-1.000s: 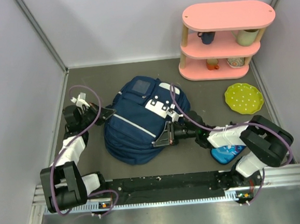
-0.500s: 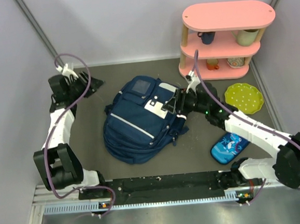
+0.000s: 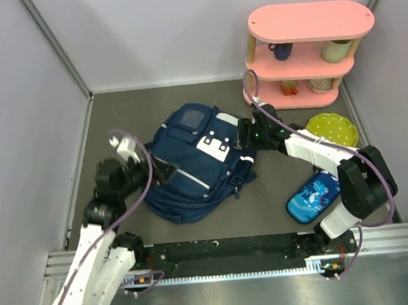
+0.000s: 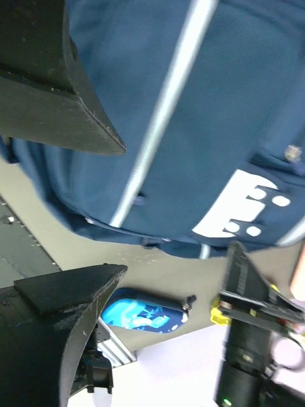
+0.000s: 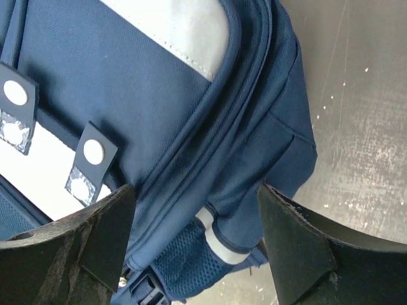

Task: Pack the student bag
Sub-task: Unzip the student bag at the center of the board.

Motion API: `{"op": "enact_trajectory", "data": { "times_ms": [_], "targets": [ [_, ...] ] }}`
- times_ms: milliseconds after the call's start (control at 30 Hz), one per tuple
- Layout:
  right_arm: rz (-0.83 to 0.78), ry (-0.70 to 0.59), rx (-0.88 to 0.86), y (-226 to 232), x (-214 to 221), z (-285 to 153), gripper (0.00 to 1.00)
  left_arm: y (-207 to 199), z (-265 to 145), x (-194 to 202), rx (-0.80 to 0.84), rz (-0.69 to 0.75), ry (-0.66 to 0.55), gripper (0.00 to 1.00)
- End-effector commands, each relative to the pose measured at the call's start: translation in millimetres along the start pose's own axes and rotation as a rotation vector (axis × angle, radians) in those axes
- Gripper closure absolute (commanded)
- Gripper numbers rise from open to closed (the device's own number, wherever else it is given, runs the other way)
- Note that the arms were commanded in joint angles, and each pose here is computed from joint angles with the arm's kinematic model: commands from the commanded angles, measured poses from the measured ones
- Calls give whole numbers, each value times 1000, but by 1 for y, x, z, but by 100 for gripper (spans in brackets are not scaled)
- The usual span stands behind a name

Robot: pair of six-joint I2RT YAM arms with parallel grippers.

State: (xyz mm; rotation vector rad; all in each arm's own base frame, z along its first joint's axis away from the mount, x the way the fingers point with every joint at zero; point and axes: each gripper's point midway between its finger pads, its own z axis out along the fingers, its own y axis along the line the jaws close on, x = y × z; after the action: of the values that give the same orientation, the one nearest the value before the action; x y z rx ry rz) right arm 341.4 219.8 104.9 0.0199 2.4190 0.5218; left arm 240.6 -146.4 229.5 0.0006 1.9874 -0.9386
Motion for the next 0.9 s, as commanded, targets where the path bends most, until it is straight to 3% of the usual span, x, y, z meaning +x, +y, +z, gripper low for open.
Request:
{"op": "enact_trajectory", "data": {
  "times_ms": [0, 200, 400, 467, 567, 667, 733, 867],
  "targets": [
    [35, -57, -49, 9, -33, 11, 23, 32, -23, 52, -157, -210, -46, 27],
    [109, -54, -139, 21, -36, 18, 21, 44, -28, 82, -165, -309, -42, 26],
    [157, -22, -252, 38, -27, 25, 22, 64, -3, 96, -178, -333, -21, 25],
    [162, 44, -283, 41, -11, 31, 37, 68, 9, 95, -159, -341, -33, 28],
    [179, 40, -346, 45, -1, 29, 53, 77, 22, 84, -189, -325, -58, 33],
    [188, 67, -337, 39, 21, 28, 73, 71, 37, 44, -174, -257, -138, 45],
    [186, 61, -333, 37, 29, 22, 94, 66, 48, 9, -192, -187, -160, 53],
    [176, 87, -347, 46, 74, 8, 100, 71, 59, -54, -229, -116, -201, 56]
  ]
}}
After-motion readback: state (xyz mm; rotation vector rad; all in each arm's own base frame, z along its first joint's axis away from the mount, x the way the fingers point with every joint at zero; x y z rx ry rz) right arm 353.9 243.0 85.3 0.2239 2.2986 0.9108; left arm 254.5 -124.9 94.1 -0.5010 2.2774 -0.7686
